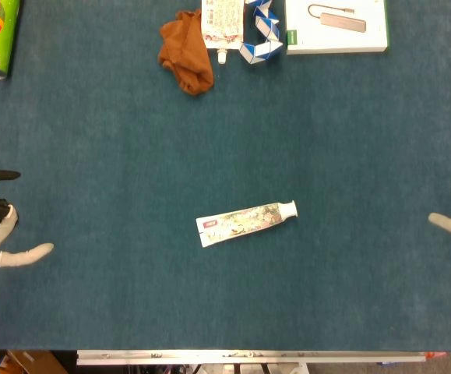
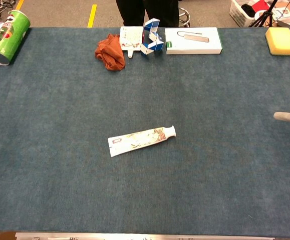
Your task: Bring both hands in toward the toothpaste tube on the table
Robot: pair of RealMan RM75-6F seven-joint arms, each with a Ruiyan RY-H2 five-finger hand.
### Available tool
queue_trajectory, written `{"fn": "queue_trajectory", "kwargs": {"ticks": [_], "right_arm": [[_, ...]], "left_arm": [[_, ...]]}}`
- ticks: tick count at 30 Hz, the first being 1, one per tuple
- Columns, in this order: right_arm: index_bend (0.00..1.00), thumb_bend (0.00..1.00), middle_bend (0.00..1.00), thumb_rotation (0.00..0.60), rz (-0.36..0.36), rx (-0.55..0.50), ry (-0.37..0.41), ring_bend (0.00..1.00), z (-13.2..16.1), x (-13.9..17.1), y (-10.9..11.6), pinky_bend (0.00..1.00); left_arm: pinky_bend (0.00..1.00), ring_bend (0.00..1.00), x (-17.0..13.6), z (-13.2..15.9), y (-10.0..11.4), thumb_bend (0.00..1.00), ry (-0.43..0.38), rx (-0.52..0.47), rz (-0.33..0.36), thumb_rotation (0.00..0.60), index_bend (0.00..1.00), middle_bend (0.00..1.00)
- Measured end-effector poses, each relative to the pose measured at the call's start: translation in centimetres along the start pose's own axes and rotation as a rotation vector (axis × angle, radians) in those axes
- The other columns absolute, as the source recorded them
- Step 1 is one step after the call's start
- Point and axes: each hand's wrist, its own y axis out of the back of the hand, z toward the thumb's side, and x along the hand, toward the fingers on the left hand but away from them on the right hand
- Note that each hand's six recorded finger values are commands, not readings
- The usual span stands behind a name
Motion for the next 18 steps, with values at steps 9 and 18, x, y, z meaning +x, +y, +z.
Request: {"fn": "queue_trajectory", "kwargs": {"ticks": [9,18], "right_arm": [[1.00,0.00,0.90,0.575,0.145,-0.316,0.120,0.71,1.9,-1.0,-1.9,0.07],[1.00,0.00,0.90,0.557,0.390,-0.671,0.171,0.71,4.1,-0.6,-3.2,0.07]], "left_arm": [[0.23,0.86,0.5,0.9,-0.8,0.00,0.000,-0.319,-0.081,0.441,1.00,1.00],[0.23,0.86,0.1,1.0,-2.3,0.00,0.066,-0.504,-0.219,0.355,1.00,1.00]]}}
